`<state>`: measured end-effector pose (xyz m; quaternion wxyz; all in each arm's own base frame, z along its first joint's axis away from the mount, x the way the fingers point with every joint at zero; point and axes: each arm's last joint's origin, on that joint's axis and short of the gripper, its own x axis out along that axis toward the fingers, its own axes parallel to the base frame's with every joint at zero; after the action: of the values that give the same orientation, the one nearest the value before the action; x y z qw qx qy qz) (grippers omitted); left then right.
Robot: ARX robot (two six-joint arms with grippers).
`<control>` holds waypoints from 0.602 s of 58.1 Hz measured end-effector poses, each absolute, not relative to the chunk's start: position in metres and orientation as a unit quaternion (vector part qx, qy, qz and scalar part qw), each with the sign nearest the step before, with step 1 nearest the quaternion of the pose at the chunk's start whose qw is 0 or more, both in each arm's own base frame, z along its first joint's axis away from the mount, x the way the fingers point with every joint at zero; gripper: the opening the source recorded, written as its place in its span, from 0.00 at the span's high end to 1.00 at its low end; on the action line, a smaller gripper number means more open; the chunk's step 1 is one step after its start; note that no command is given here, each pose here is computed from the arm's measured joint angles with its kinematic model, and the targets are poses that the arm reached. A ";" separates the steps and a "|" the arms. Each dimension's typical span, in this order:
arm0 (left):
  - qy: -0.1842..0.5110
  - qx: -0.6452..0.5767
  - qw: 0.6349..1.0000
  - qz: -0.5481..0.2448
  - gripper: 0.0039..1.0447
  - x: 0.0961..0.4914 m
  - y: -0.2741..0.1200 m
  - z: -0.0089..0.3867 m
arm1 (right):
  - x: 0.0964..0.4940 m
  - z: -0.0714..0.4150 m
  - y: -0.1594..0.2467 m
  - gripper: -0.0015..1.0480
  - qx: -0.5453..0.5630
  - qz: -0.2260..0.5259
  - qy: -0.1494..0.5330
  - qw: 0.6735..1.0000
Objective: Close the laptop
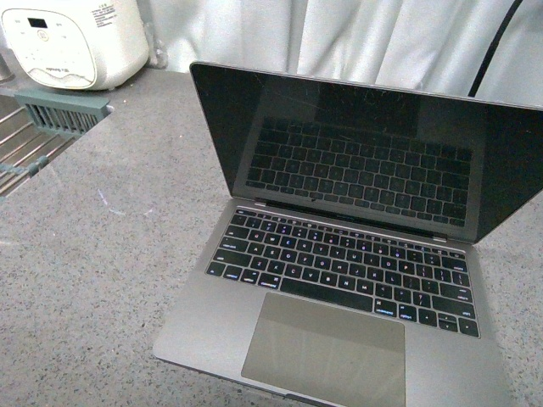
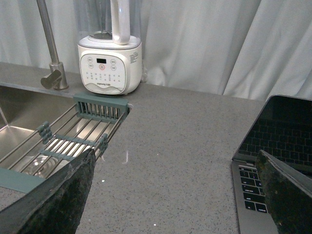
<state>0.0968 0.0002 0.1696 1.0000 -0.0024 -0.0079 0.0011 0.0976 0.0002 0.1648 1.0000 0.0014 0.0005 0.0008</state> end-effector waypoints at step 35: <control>0.056 -0.023 0.997 0.041 0.06 0.100 0.000 0.165 | 0.101 0.161 0.000 0.09 -0.001 -0.066 0.038 0.997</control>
<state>0.0997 -0.0003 0.1652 0.9973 -0.0230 0.0560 0.0406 0.1009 -0.0004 0.1608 0.9971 -0.0008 0.0383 -0.0658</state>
